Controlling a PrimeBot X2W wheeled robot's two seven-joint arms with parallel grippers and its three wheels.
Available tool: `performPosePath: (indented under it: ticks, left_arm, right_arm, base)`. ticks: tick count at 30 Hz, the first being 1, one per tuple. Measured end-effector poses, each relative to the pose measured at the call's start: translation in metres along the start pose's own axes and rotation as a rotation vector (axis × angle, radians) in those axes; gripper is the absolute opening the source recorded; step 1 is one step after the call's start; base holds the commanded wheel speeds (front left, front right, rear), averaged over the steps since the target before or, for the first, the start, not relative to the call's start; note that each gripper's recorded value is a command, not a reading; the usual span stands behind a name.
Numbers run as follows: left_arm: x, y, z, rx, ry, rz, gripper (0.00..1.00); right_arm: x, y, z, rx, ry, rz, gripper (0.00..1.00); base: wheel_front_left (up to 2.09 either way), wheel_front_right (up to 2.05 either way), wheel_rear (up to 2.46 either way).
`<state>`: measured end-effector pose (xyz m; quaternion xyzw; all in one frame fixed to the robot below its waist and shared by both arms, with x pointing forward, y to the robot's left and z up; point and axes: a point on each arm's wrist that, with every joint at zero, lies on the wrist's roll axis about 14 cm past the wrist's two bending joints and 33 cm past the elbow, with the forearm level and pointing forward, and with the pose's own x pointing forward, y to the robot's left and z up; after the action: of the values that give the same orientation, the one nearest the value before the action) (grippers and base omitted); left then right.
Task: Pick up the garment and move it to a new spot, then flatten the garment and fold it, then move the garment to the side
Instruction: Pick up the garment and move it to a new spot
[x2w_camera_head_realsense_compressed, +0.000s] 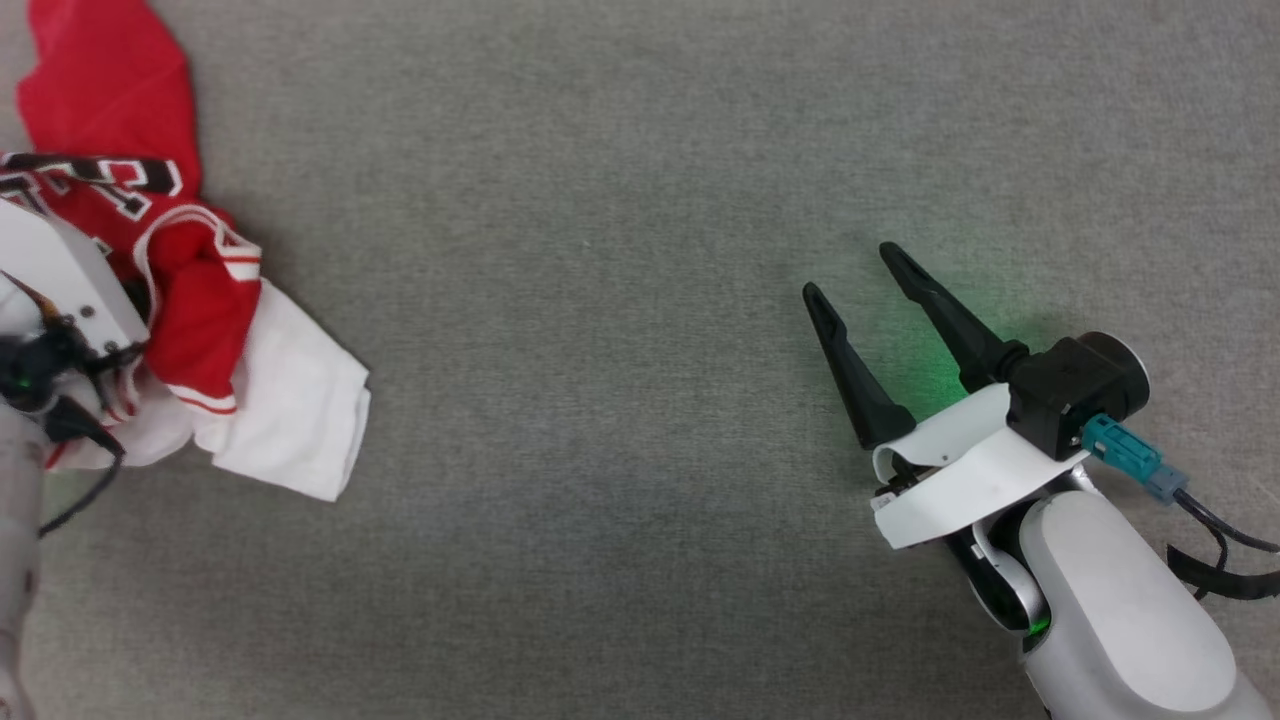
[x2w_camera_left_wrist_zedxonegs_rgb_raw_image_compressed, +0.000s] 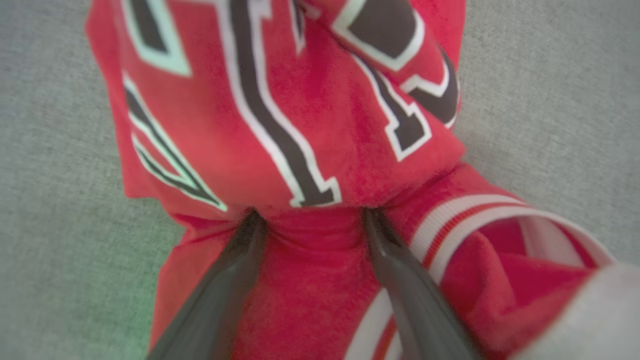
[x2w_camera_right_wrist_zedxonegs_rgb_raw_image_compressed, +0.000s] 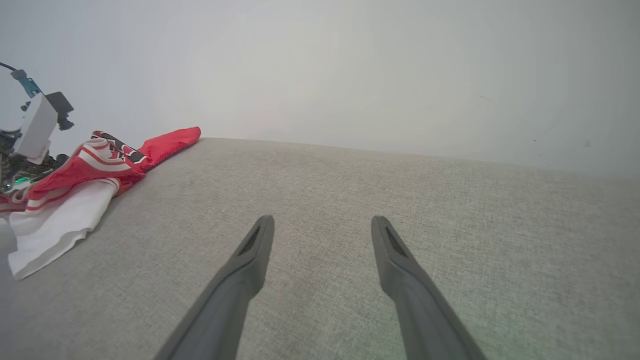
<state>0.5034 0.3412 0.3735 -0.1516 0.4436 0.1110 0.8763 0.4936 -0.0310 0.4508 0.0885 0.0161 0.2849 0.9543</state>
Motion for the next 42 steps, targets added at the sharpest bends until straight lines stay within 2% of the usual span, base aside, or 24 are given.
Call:
performPosePath:
  ticks: [6, 7, 8, 13, 19, 25, 29, 33, 42]
  left_arm:
    - [0.019, -0.006, -0.010, -0.024, 0.071, -0.002, 1.00]
    - [0.021, -0.007, -0.010, -0.028, 0.073, -0.004, 0.52]
    - [0.021, -0.008, -0.010, -0.036, 0.074, -0.008, 0.00]
    - [0.015, -0.020, -0.003, -0.025, 0.018, -0.048, 0.00]
    - [-0.009, -0.025, 0.022, 0.026, -0.161, -0.072, 0.00]
    - [-0.056, -0.076, 0.071, 0.026, -0.383, -0.243, 0.00]
    - [-0.094, -0.124, 0.090, 0.051, -0.467, -0.398, 0.00]
    - [-0.129, -0.190, 0.091, 0.096, -0.483, -0.597, 0.00]
    - [-0.179, -0.344, 0.015, 0.339, -0.301, -1.007, 0.00]
  right_arm:
    - [-0.006, -0.014, -0.009, -0.001, 0.021, -0.032, 1.00]
    - [-0.007, -0.015, -0.009, -0.002, 0.023, -0.036, 1.00]
    - [-0.008, -0.015, -0.009, -0.003, 0.023, -0.038, 1.00]
    - [-0.009, -0.012, -0.001, -0.005, 0.008, -0.039, 1.00]
    - [-0.016, -0.002, 0.012, -0.002, -0.011, -0.042, 1.00]
    - [-0.033, -0.006, 0.031, 0.011, -0.051, -0.105, 1.00]
    - [-0.047, -0.012, 0.046, 0.020, -0.090, -0.159, 1.00]
    - [-0.063, -0.020, 0.056, 0.029, -0.118, -0.218, 1.00]
    - [-0.096, -0.052, 0.073, 0.032, -0.176, -0.362, 1.00]
  base:
    - [0.00, 0.00, 0.00]
    - [0.00, 0.00, 0.00]
    - [0.00, 0.00, 0.00]
    - [0.00, 0.00, 0.00]
    - [0.00, 0.00, 0.00]
    - [0.00, 0.00, 0.00]
    - [0.00, 0.00, 0.00]
    - [0.00, 0.00, 0.00]
    - [0.00, 0.00, 0.00]
